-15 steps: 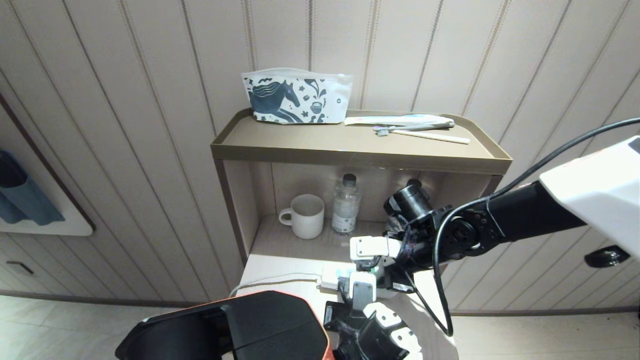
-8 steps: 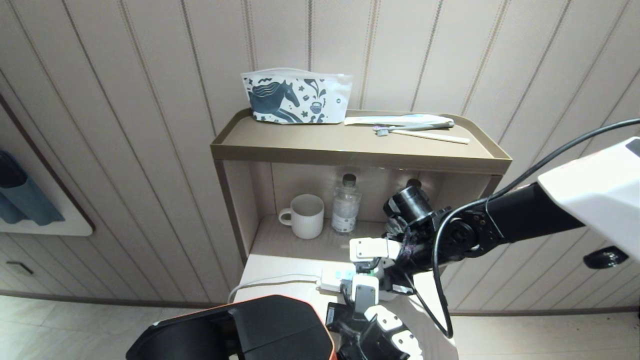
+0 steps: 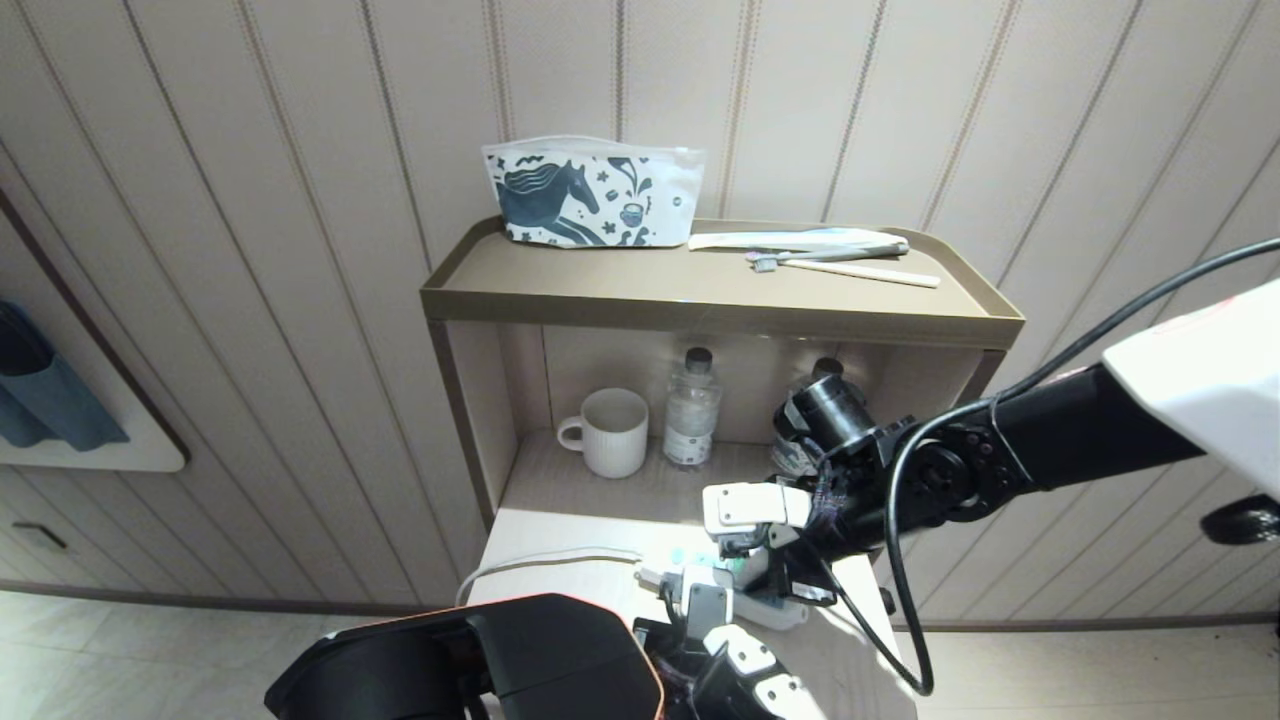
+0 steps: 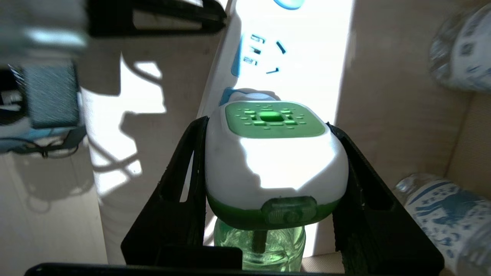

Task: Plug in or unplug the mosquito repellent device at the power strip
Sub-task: Hold the socket with your left hand and unplug it with your right hand

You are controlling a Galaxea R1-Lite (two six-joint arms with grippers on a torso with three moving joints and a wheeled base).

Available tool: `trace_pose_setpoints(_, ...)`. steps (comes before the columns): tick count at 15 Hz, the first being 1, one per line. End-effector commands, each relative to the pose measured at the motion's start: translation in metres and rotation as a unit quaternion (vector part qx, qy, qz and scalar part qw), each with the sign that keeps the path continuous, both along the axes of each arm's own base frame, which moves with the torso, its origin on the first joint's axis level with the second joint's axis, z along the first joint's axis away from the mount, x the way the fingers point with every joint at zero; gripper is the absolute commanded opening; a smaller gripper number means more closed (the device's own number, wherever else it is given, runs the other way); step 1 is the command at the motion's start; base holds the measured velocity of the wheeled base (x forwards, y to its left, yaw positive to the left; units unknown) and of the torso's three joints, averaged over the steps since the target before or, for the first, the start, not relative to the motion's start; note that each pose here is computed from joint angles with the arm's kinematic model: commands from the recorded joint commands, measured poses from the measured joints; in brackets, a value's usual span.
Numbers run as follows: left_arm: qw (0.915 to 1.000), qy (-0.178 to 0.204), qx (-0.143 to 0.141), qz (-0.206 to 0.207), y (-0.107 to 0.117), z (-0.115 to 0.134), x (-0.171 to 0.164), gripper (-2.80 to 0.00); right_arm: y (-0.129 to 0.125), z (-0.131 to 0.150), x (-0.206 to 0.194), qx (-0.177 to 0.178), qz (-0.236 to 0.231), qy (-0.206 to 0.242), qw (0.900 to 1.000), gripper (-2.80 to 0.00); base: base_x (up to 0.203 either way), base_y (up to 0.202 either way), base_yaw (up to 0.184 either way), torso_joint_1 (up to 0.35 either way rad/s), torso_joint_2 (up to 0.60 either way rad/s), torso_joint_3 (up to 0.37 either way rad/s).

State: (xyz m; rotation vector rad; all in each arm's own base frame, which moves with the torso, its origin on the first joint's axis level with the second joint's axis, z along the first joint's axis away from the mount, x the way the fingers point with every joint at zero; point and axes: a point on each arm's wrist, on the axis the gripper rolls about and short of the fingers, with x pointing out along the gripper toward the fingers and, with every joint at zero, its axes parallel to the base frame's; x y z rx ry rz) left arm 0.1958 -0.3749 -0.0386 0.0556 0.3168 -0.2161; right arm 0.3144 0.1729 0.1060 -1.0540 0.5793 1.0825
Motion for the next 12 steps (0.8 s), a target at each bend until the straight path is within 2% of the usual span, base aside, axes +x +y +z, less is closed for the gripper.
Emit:
trace_pose_setpoints(1, 1.0, -0.001, -0.001, 0.003, 0.001, 0.0, 0.0, -2.8, -0.001, 0.011, -0.003, 0.01, 0.004, -0.013, 1.0, -2.8, 0.0, 0.0, 0.0, 0.0, 0.0, 0.0)
trace_pose_setpoints(5, 1.0, -0.001, -0.001, 0.002, 0.001, -0.001, 0.0, -2.8, -0.001, 0.011, -0.004, 0.01, 0.005, -0.013, 1.0, -2.8, 0.0, 0.0, 0.0, 0.0, 0.0, 0.0)
trace_pose_setpoints(7, 1.0, 0.0, 0.001, 0.002, 0.001, -0.001, -0.001, -2.8, -0.002, 0.029, -0.013, 0.027, 0.011, -0.031, 0.999, -2.8, 0.0, 0.0, 0.0, 0.0, 0.0, 0.0)
trace_pose_setpoints(12, 1.0, -0.002, -0.005, 0.004, 0.003, 0.003, 0.002, -2.8, 0.002, 0.016, -0.009, 0.027, 0.016, -0.008, 0.999, -2.8, 0.0, 0.0, 0.0, 0.0, 0.0, 0.0)
